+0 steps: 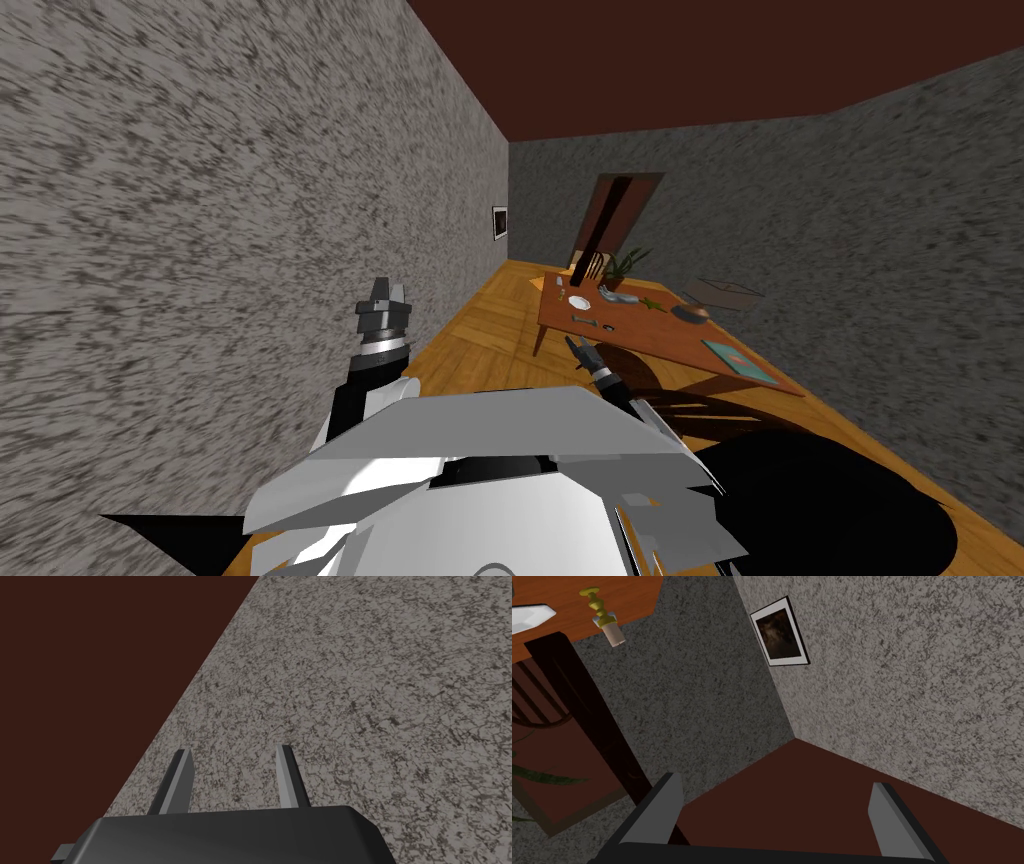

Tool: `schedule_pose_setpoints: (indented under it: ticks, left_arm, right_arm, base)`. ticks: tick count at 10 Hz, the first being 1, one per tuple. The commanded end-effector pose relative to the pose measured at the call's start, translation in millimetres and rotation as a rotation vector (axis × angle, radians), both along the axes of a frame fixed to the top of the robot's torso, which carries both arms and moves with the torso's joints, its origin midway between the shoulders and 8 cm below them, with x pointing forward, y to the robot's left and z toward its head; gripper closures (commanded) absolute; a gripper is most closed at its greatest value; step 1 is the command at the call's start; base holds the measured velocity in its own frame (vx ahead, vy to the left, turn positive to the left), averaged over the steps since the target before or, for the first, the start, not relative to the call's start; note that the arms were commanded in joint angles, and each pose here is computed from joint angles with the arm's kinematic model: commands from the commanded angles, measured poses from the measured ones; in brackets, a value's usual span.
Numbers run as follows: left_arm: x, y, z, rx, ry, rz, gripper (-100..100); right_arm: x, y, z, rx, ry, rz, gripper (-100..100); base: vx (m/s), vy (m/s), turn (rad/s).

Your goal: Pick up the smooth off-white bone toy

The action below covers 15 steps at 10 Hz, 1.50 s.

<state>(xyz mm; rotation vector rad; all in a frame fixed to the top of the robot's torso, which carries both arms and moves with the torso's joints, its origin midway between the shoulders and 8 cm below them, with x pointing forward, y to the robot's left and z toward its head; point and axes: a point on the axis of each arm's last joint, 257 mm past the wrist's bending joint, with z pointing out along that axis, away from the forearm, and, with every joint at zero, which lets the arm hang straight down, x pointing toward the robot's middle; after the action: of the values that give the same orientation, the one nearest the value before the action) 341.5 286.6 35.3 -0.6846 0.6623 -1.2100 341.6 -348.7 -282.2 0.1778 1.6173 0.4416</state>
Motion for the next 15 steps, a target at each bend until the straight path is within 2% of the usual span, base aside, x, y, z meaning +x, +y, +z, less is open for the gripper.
schedule_pose_setpoints:
  ticks: [1,3,4,6,7,9,10,11,12,13,14,15]
  left_arm:
    - [0,0.0,0,0.000,0.000,0.000,0]
    - [0,0.0,0,0.000,0.000,0.000,0]
    - [0,0.0,0,0.000,0.000,0.000,0]
    - [0,0.0,0,0.000,0.000,0.000,0]
    - [0,0.0,0,0.000,0.000,0.000,0]
    - [0,0.0,0,0.000,0.000,0.000,0]
    - [0,0.0,0,0.000,0.000,0.000,0]
    - [0,0.0,0,0.000,0.000,0.000,0]
    - [0,0.0,0,0.000,0.000,0.000,0]
    - [0,0.1,0,0.000,0.000,0.000,0]
    - [0,0.0,0,0.000,0.000,0.000,0]
    - [0,0.0,0,0.000,0.000,0.000,0]
  right_arm:
    - [-8,-14,-19,-0.050,0.040,-0.009,-100]
    - [-11,-18,-26,-0.050,0.056,-0.017,-100]
    - [-19,-31,-41,-0.144,0.093,-0.008,-100]
    - [-25,-38,-53,-0.145,0.122,-0.021,-100]
    - [-33,-50,-64,-0.238,0.151,-0.005,-100]
    - [-42,-59,-79,-0.239,0.188,-0.022,-100]
    - [-51,-71,-90,-0.330,0.220,-0.003,-100]
    - [-60,-80,-103,-0.330,0.254,-0.018,-100]
    - [-60,-80,-103,-0.330,0.253,-0.017,-100]
    - [-70,-91,-112,-0.420,0.282,0.007,-100]
    - [-78,-98,-121,-0.419,0.309,-0.004,-100]
    - [-91,-111,-133,-0.506,0.347,0.022,-100]
  base:
    - [0.037,0.043,0.090]
    - [0.007,0.011,-0.004]
    - [0.027,0.024,0.180]
    - [0.031,0.024,0.031]
    - [0.040,0.035,0.163]
    - [0.037,0.015,0.041]
    - [0.049,0.022,0.161]
    - [0.056,0.018,0.119]
    - [0.033,0.007,-0.015]
    - [0.061,0.029,0.144]
    - [0.066,0.010,0.108]
    - [0.083,-0.001,0.204]
